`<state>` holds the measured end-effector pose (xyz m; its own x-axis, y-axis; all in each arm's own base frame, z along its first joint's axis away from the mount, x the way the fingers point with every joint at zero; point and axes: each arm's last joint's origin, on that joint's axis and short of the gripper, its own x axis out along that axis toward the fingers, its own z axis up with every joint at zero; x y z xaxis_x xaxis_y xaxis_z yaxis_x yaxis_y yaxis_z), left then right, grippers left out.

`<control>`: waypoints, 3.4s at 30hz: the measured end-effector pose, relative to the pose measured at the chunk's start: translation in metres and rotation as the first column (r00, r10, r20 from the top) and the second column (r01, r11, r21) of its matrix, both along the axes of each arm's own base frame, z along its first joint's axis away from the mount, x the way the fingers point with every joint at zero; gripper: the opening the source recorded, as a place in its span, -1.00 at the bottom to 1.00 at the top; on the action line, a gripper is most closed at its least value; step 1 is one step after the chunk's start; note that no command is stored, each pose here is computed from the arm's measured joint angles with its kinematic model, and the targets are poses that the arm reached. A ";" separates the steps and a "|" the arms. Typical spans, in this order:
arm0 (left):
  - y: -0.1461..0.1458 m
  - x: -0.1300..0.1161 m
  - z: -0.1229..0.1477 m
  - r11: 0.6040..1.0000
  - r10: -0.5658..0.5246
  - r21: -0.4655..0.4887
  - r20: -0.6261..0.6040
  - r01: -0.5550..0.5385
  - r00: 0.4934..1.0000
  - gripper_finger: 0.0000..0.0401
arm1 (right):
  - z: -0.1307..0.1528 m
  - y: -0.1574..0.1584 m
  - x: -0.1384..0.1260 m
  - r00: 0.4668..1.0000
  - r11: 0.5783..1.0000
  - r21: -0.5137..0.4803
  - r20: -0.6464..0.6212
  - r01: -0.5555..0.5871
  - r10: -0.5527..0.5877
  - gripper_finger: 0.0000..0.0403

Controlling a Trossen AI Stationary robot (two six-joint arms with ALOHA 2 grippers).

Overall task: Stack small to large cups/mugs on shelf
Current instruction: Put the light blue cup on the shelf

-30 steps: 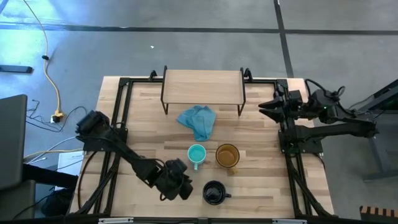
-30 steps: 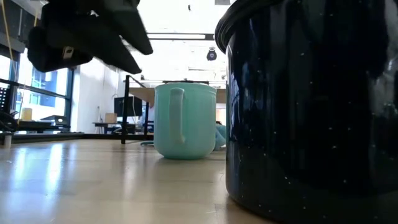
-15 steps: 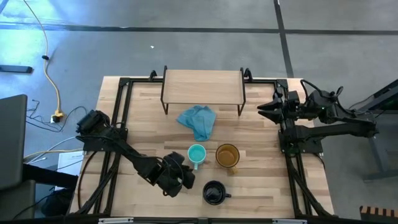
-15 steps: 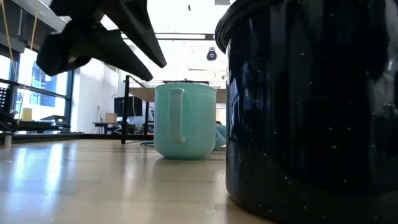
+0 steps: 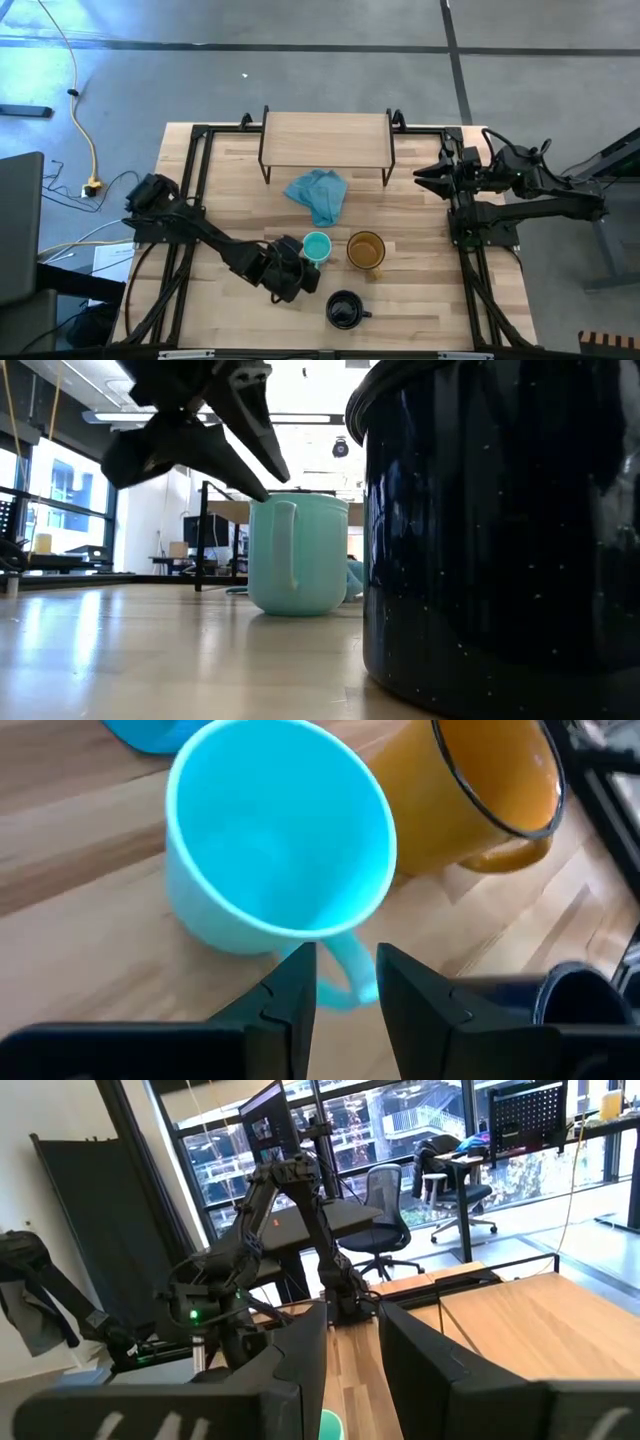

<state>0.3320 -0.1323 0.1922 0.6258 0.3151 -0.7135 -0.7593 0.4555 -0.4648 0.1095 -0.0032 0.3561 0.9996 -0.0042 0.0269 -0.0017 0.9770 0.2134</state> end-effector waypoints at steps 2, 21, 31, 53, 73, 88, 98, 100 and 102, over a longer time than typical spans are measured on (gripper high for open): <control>-0.001 -0.002 0.006 0.999 -0.034 -0.013 0.000 0.034 0.999 -0.52 | -0.001 0.000 0.000 1.000 1.000 0.000 -0.006 0.000 0.000 -0.58; 0.072 -0.008 0.043 0.851 -0.352 0.285 -0.314 0.441 0.882 -0.52 | -0.007 0.000 0.005 0.997 1.000 -0.010 -0.072 0.000 0.000 -0.58; 0.121 0.001 0.042 0.740 -0.537 0.221 -0.374 0.635 0.756 -0.52 | -0.014 0.000 0.010 0.990 1.000 0.017 -0.141 -0.001 0.004 -0.58; 0.135 0.018 0.017 0.654 -0.673 0.134 -0.346 0.745 0.653 -0.52 | -0.017 -0.001 0.017 0.985 1.000 -0.001 -0.172 -0.004 0.004 -0.58; 0.136 0.025 0.002 0.681 -0.641 0.132 -0.367 0.720 0.674 -0.85 | -0.020 -0.001 0.018 0.979 1.000 -0.006 -0.205 -0.006 0.005 -0.58; 0.148 0.029 0.059 0.611 -0.664 0.087 -0.485 0.787 0.569 -0.99 | -0.021 -0.001 0.018 0.978 1.000 0.000 -0.209 -0.006 0.006 -0.58; 0.219 0.003 0.129 0.598 -0.633 0.093 -0.554 0.796 0.541 -0.99 | -0.020 -0.001 0.018 0.978 0.998 0.064 -0.206 0.020 -0.007 -0.58; 0.237 -0.010 0.143 0.616 -0.620 0.125 -0.532 0.778 0.576 -1.00 | -0.020 -0.001 0.018 0.979 0.996 0.081 -0.205 0.025 -0.008 -0.58; 0.252 -0.024 0.156 0.631 -0.596 0.175 -0.515 0.756 0.616 -1.00 | -0.020 -0.001 0.018 0.978 0.996 0.084 -0.206 0.037 -0.019 -0.58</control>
<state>0.3080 0.1201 0.3478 0.4663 0.1807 -0.8660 -0.2259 0.9708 0.0810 0.1277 -0.0046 0.3357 0.9833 -0.0254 -0.1804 0.0779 0.9537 0.2905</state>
